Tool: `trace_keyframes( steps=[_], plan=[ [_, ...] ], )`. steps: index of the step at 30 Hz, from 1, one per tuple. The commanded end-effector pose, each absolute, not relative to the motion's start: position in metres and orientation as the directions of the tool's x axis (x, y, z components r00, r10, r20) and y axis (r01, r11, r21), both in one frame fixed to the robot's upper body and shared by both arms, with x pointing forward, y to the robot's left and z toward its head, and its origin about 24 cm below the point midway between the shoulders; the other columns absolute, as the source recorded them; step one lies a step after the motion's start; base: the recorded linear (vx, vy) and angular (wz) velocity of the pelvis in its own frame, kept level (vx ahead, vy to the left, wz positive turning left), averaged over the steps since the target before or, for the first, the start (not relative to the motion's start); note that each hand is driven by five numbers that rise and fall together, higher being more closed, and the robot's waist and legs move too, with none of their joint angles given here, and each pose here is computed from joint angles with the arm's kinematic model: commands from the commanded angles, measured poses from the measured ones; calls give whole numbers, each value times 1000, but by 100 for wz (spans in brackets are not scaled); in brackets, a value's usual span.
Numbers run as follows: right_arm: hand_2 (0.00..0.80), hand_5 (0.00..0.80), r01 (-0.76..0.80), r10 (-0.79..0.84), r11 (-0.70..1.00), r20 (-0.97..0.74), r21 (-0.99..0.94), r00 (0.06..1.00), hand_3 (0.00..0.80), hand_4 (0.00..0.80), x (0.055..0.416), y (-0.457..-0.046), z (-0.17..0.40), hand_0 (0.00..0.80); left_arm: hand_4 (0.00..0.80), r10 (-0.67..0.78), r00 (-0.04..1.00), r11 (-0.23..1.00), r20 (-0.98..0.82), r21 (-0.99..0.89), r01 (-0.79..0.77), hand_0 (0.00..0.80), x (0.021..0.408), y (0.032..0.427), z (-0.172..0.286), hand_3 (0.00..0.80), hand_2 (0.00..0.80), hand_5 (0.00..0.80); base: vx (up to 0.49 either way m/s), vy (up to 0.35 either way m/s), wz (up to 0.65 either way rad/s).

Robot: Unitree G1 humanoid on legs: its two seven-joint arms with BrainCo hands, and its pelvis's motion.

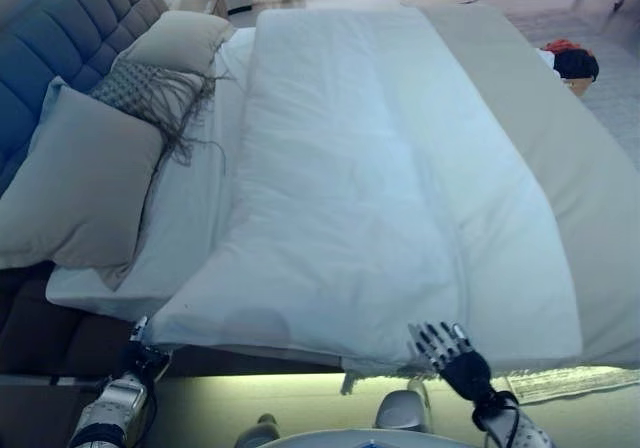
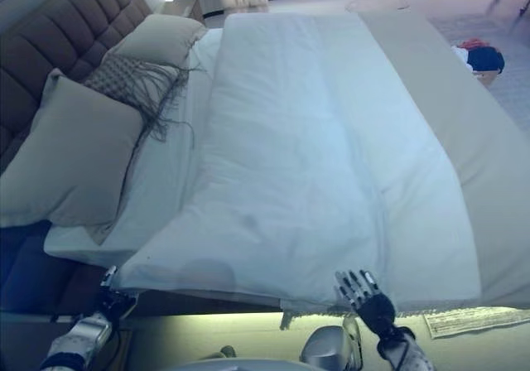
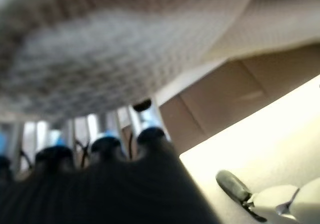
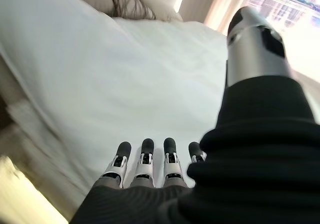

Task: Make the bed neatly

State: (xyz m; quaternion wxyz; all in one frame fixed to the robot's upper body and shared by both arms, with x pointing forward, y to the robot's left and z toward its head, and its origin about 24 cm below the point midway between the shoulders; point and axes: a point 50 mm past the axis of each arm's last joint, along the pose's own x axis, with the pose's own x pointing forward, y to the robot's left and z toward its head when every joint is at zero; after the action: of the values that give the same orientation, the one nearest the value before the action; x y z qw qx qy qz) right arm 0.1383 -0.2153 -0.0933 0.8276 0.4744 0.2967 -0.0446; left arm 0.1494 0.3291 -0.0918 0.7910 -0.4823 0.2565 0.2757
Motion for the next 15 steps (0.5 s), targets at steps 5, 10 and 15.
trace_keyframes(
  steps=[5, 10, 15],
  plan=[
    [0, 0, 263, 275, 488, -432, 832, 859, 0, 0, 137, -200, -85, 0, 800, 474, 767, 504, -432, -581, -639, 800, 178, 418, -3, 800, 800, 800, -36, 83, -15],
    [0, 0, 253, 273, 528, -444, 811, 853, 0, 0, 146, -215, -77, 0, 800, 496, 773, 547, -397, -549, -633, 800, 190, 434, 19, 800, 800, 800, 16, 44, 18],
    [0, 0, 299, 215, 552, -479, 779, 851, 0, 0, 139, -233, -76, 0, 800, 489, 754, 562, -438, -504, -656, 800, 178, 433, 10, 800, 800, 800, 14, 11, 4]
  ],
)
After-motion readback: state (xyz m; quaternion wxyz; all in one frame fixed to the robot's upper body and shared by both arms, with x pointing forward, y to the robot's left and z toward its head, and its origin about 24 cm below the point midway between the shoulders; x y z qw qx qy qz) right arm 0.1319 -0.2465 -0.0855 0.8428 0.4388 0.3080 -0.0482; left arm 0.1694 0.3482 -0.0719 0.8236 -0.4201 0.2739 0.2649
